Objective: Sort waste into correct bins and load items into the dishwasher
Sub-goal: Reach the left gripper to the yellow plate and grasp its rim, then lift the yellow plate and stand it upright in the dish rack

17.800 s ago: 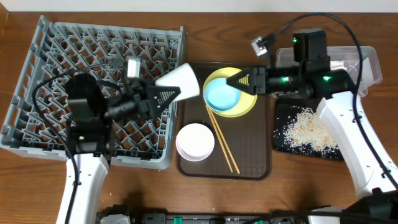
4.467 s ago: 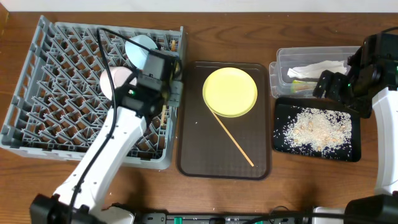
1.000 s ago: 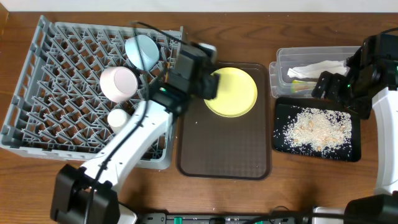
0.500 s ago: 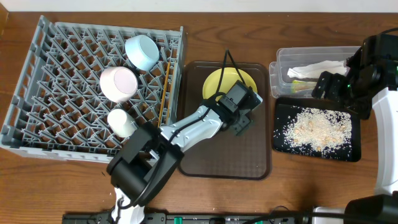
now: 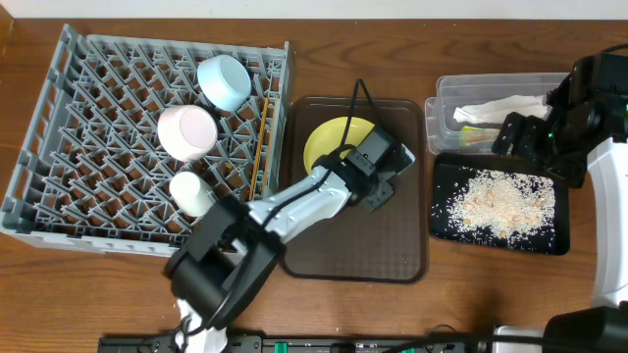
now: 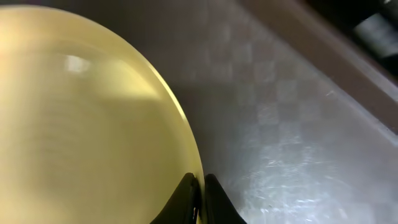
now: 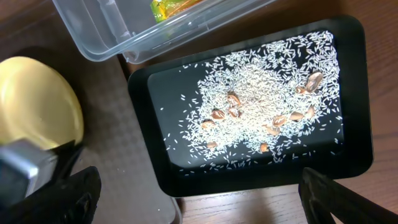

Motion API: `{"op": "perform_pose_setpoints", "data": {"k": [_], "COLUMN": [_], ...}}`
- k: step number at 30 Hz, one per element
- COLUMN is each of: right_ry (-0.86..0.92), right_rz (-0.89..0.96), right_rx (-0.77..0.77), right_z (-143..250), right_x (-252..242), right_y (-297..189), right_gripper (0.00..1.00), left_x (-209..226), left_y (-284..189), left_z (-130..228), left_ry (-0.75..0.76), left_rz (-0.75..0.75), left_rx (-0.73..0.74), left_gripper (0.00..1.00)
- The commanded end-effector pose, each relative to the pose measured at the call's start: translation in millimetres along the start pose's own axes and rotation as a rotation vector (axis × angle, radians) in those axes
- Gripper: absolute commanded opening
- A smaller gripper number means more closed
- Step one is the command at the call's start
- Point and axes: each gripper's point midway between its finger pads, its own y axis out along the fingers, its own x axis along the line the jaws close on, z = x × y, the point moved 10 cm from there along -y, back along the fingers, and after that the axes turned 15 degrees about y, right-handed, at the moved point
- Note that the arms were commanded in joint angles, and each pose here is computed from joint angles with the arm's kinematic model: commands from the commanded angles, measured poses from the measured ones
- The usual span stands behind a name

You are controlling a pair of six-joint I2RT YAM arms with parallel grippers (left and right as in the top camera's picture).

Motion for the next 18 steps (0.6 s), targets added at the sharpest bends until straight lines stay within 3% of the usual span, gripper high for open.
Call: {"op": "perform_pose_setpoints", "data": {"k": [1,6,10,18], "right_ry": [-0.003,-0.003,-0.003,-0.003], "right_rz": [-0.009,-0.009,-0.009,-0.009], "right_rx": [-0.013,-0.013,-0.013,-0.013], "right_z": [-3,-3,-3,-3], "right_x": [-2,-2,-2,-2], "right_y": [-5,-5,-5,-5], "right_gripper": [0.99,0.99,0.99,0.99], "left_x": [5,18,59,127], "left_y": [-51,-108,-165,-210], "left_z": [-23,-35,-24,28], "left_ry": [-0.006,-0.049,-0.325,-0.678], "left_rz": [-0.043,-0.11,-0.198,-0.01], "left_rx": [-0.134,-0.264,-0.389,-0.554], "left_gripper": [0.08,0.08,0.08,0.08]}}
